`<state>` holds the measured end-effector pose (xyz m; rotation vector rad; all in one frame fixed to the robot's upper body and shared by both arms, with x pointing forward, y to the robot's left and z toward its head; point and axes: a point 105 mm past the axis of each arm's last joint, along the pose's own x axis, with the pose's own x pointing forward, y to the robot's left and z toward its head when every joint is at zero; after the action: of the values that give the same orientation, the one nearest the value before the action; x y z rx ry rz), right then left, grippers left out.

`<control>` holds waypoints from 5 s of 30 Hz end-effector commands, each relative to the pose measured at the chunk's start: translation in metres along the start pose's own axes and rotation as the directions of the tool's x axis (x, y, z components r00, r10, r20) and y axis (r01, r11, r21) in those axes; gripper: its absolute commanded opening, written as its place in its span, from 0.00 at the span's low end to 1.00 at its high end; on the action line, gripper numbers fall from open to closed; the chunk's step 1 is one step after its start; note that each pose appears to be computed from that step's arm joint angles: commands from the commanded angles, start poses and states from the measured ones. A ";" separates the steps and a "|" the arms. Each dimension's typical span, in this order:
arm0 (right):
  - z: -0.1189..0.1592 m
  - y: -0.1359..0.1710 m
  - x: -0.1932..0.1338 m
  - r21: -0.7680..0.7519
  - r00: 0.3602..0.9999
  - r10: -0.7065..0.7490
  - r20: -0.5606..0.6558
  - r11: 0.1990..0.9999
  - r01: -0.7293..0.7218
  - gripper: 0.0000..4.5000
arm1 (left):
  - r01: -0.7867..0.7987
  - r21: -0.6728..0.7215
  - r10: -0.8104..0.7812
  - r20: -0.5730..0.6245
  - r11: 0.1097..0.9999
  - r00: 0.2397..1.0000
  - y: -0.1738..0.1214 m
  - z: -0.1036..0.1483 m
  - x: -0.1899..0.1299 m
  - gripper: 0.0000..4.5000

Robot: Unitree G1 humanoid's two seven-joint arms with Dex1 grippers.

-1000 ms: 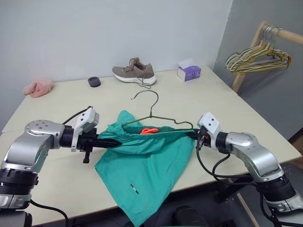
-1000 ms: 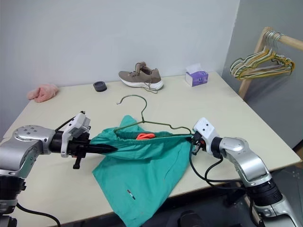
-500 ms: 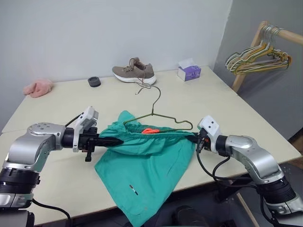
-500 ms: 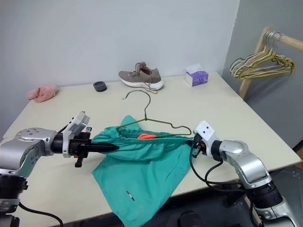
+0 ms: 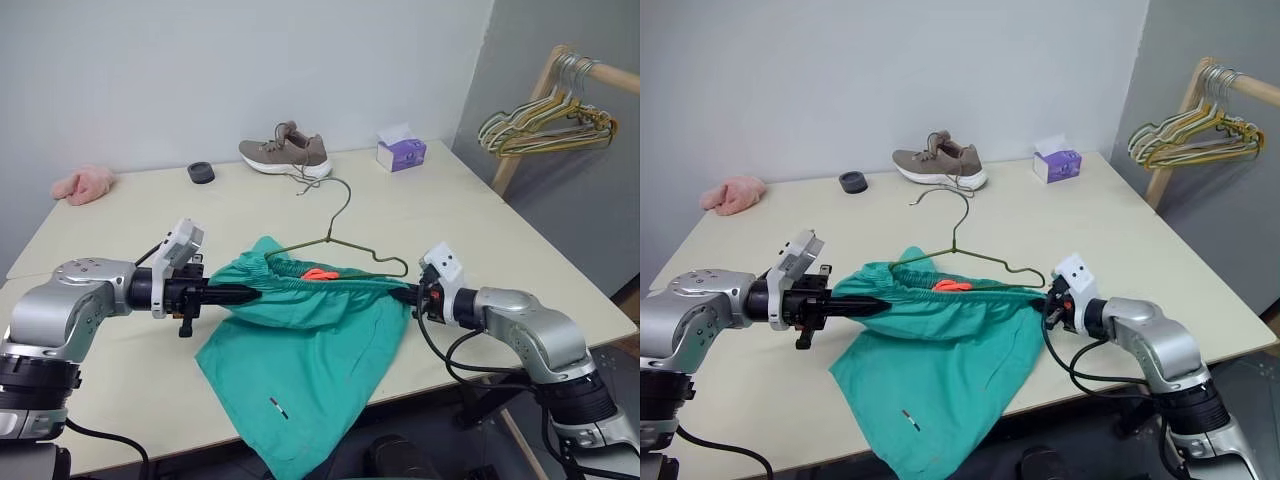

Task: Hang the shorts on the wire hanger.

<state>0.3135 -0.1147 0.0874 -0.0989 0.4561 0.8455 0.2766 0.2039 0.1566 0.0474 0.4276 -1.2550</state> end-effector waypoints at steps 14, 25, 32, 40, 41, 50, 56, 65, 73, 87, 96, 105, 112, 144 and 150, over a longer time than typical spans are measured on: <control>-0.024 -0.054 -0.028 0.021 0.958 -0.272 -0.087 0.961 0.275 0.00 | -0.035 0.036 0.036 -0.006 0.999 0.999 -0.011 0.006 -0.030 0.00; -0.017 -0.045 -0.034 -0.087 0.971 -0.226 -0.084 0.972 0.219 0.00 | -0.157 0.095 0.171 -0.164 0.983 0.972 0.010 -0.025 -0.044 0.00; -0.004 -0.031 -0.040 -0.257 0.982 -0.160 -0.096 0.958 0.131 0.00 | -0.135 0.138 0.168 -0.272 0.981 0.947 0.011 -0.043 -0.045 0.00; 0.004 -0.034 -0.051 -0.371 0.981 -0.132 -0.143 0.926 0.071 0.00 | -0.151 0.189 0.205 -0.309 0.970 0.929 0.017 -0.050 -0.048 0.00; 0.008 -0.030 -0.050 -0.387 0.983 -0.116 -0.139 0.921 0.054 0.00 | -0.142 0.194 0.199 -0.318 0.971 0.927 0.016 -0.052 -0.046 0.00; 0.034 0.005 -0.034 -0.548 0.990 0.018 -0.143 0.831 -0.094 0.00 | -0.132 0.230 0.192 -0.259 0.964 0.947 0.017 -0.044 -0.027 0.00; 0.052 0.045 -0.019 -0.587 0.981 0.160 -0.111 0.786 -0.194 0.19 | -0.056 0.207 0.104 -0.229 0.977 0.968 0.005 -0.046 0.001 0.00; 0.052 0.044 -0.036 -0.567 0.977 0.150 -0.150 0.797 -0.209 0.87 | -0.037 0.199 0.078 -0.200 0.979 0.977 0.005 -0.042 0.009 0.00; 0.032 0.034 -0.009 -0.511 0.978 0.119 -0.173 0.838 -0.192 0.87 | -0.022 0.195 0.061 -0.194 0.981 0.979 0.003 -0.041 0.013 0.00; 0.029 0.043 0.025 -0.486 0.942 0.253 -0.221 0.808 -0.332 0.19 | -0.030 0.204 0.066 -0.176 0.979 0.982 0.003 -0.039 0.016 0.00; 0.038 0.050 0.008 -0.449 0.937 0.289 -0.196 0.823 -0.348 0.00 | -0.186 0.189 0.193 -0.021 0.964 0.981 0.026 -0.025 0.023 0.16; 0.025 0.033 -0.012 -0.268 0.960 0.223 -0.171 0.927 -0.263 0.00 | -0.390 0.152 0.373 0.132 0.908 0.918 0.050 -0.011 -0.001 0.80; 0.007 0.009 -0.032 -0.045 0.985 0.100 -0.139 0.993 -0.107 0.00 | -0.481 0.129 0.466 0.128 0.867 0.875 0.058 -0.018 -0.026 0.80; -0.043 -0.122 -0.320 0.259 0.306 -0.920 -0.246 0.242 0.935 0.00 | -0.087 0.409 -0.042 0.296 0.908 0.954 -0.033 0.109 0.182 1.00; 0.010 -0.146 -0.327 0.217 0.232 -0.966 -0.119 0.202 0.955 0.00 | -0.140 0.437 -0.021 0.344 0.889 0.939 -0.035 0.133 0.188 1.00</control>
<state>0.2342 -0.4350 0.1996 -0.0512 0.4145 -0.5010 0.3258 -0.0131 0.2091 0.2215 -0.1287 -1.2708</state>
